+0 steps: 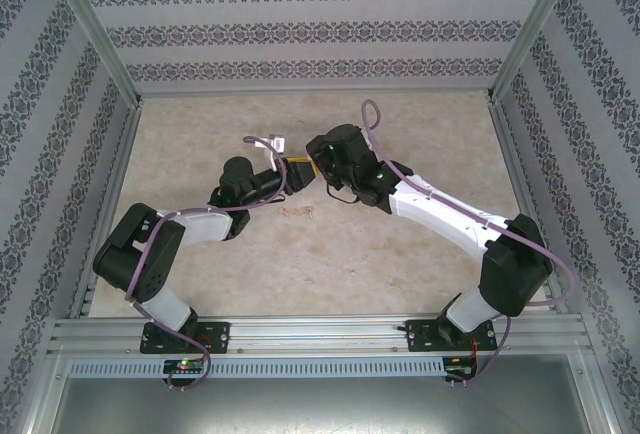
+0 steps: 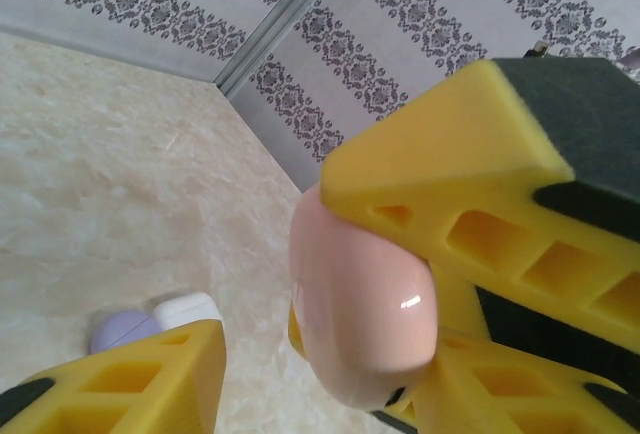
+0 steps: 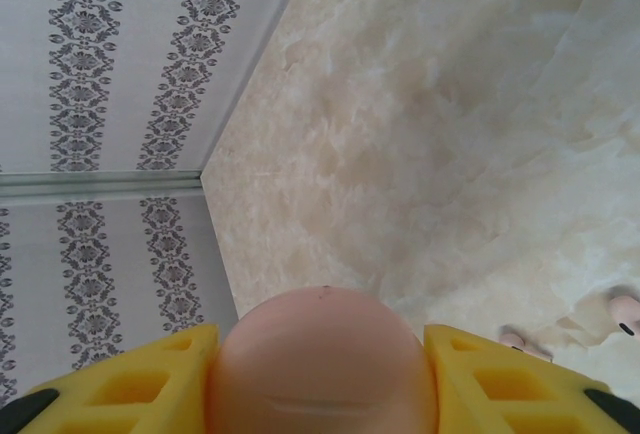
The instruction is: Insert the wireless bluetooth earbuds into the charging case
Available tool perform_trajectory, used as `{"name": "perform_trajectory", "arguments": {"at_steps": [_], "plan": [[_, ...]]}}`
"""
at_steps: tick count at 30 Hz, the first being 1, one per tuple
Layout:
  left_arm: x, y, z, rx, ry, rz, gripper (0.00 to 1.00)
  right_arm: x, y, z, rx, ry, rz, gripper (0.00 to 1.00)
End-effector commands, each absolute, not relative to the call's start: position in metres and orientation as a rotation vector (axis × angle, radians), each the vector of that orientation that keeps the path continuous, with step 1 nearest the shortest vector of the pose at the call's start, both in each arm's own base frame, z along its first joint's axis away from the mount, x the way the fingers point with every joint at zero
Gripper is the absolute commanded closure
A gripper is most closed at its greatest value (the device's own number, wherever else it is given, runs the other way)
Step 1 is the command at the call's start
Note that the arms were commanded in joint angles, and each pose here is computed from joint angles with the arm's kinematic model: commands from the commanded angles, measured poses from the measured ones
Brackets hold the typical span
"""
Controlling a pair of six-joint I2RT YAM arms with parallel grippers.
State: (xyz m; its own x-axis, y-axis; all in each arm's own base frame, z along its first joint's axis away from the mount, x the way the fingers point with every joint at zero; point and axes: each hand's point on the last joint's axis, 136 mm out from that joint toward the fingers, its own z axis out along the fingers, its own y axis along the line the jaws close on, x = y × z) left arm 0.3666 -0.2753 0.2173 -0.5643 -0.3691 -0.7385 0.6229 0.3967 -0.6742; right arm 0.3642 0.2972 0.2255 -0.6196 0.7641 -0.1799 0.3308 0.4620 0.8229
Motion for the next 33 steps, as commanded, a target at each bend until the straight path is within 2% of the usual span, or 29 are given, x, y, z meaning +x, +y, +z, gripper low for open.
{"name": "perform_trajectory", "arguments": {"at_steps": [1,5,14,17,23,27,28,30,33], "plan": [[0.370,-0.281,0.243,0.240,1.622,-1.347,0.52,0.368,0.302,0.240,0.917,2.127,1.094,0.74],[0.371,-0.281,0.244,0.234,1.616,-1.343,0.54,0.367,0.302,0.239,0.917,2.129,1.094,0.74],[0.375,-0.279,0.245,0.220,1.612,-1.326,0.67,0.366,0.302,0.240,0.914,2.129,1.106,0.74],[0.376,-0.280,0.246,0.221,1.610,-1.328,0.76,0.365,0.303,0.240,0.912,2.128,1.117,0.74],[0.376,-0.281,0.244,0.221,1.615,-1.329,0.85,0.365,0.303,0.244,0.908,2.117,1.130,0.74],[0.376,-0.281,0.243,0.223,1.618,-1.331,0.97,0.363,0.305,0.246,0.901,2.118,1.144,0.73],[0.376,-0.281,0.243,0.223,1.619,-1.330,1.00,0.364,0.304,0.246,0.901,2.113,1.146,0.72],[0.376,-0.282,0.243,0.222,1.622,-1.332,1.00,0.363,0.303,0.248,0.904,2.106,1.148,0.70],[0.376,-0.282,0.243,0.217,1.626,-1.336,1.00,0.365,0.298,0.253,0.909,2.087,1.149,0.58]]}}
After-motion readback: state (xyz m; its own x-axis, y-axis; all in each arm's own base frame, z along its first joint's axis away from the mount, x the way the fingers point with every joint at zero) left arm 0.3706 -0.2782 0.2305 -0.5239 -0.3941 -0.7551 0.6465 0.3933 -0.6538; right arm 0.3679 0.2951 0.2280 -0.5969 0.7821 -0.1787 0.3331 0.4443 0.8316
